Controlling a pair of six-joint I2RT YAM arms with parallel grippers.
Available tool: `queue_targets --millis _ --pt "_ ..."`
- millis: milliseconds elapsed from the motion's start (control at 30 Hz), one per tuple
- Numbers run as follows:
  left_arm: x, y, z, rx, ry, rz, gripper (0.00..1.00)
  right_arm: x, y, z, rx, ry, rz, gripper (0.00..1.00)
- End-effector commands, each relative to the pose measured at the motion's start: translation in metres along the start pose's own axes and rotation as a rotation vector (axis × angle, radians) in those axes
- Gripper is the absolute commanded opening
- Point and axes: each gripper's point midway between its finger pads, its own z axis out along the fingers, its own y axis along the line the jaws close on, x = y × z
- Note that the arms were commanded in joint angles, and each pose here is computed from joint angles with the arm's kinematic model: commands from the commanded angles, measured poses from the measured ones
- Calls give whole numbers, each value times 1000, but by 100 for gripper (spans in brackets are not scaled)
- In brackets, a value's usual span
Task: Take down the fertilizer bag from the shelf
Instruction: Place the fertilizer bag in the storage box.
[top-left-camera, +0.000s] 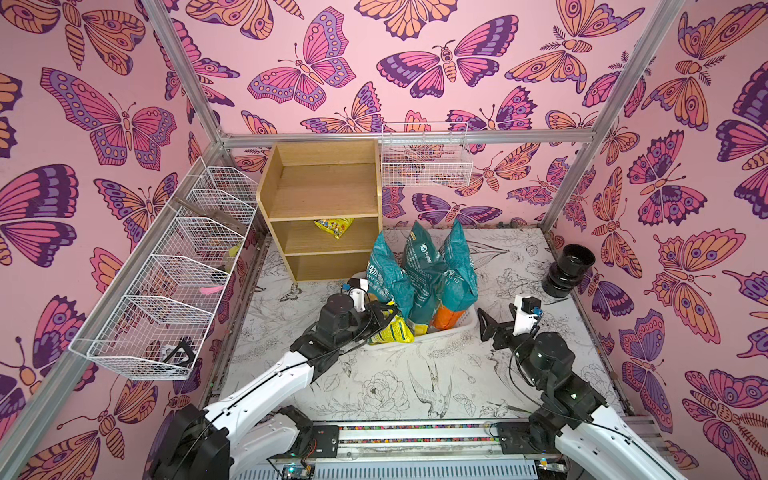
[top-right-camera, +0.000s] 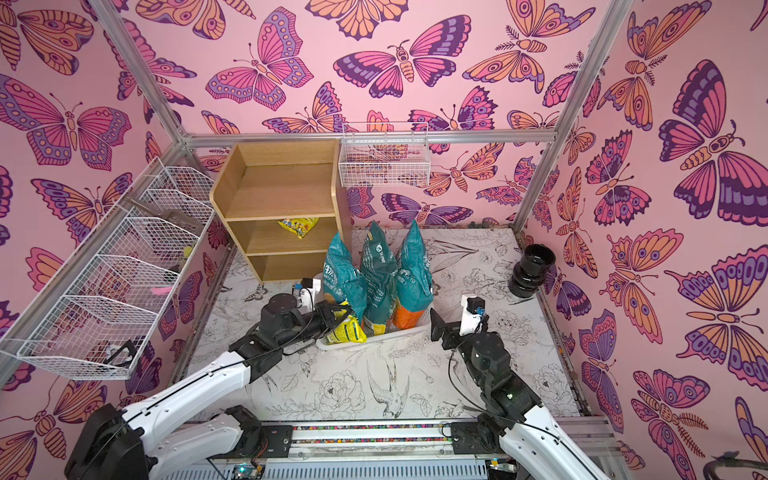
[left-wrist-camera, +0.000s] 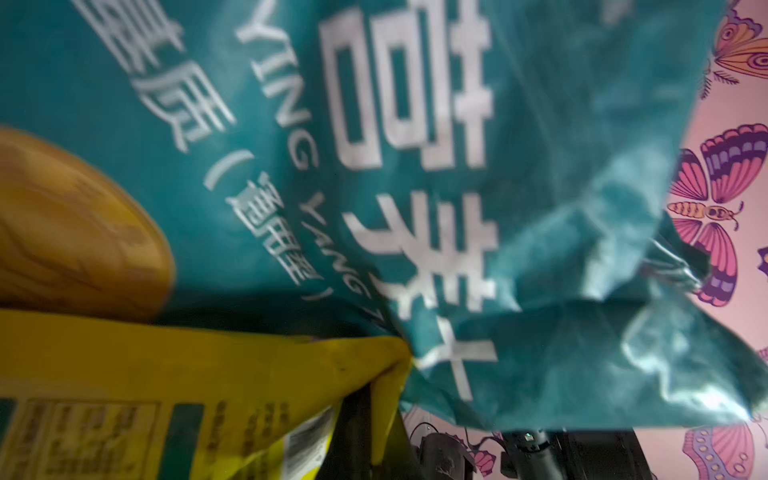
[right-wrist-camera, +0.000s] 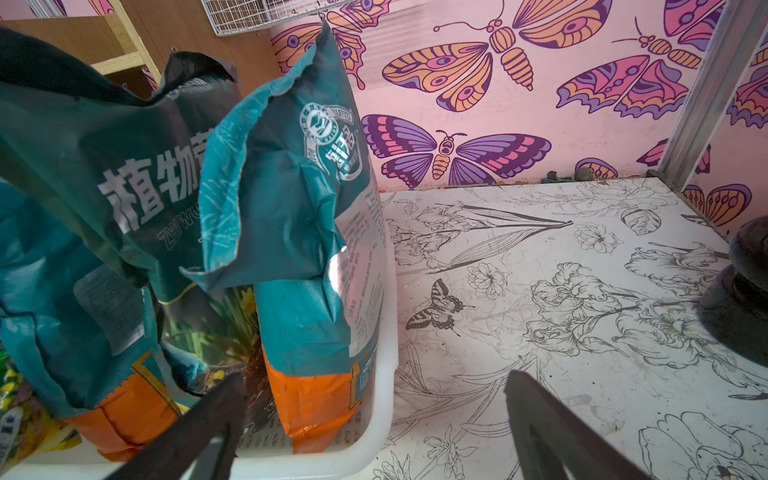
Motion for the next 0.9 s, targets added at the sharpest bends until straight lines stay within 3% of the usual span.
queue_targets --millis 0,267,433,600,800,867 --pt "0 -5 -14 29 -64 -33 0 -8 4 -4 -17 -9 13 99" --pt "-10 42 -27 -92 -214 -119 1 -10 9 -3 -49 -23 29 99" --pt "-5 59 -5 -138 -155 -141 1 -6 17 4 -75 24 16 99" --pt "12 101 23 -233 -72 -222 0 1 18 12 -73 57 5 99" --pt "2 105 21 -262 -136 -181 0 1 19 12 -74 59 1 99" --pt "-4 97 15 -264 -154 -141 10 0 18 11 -73 56 2 99"
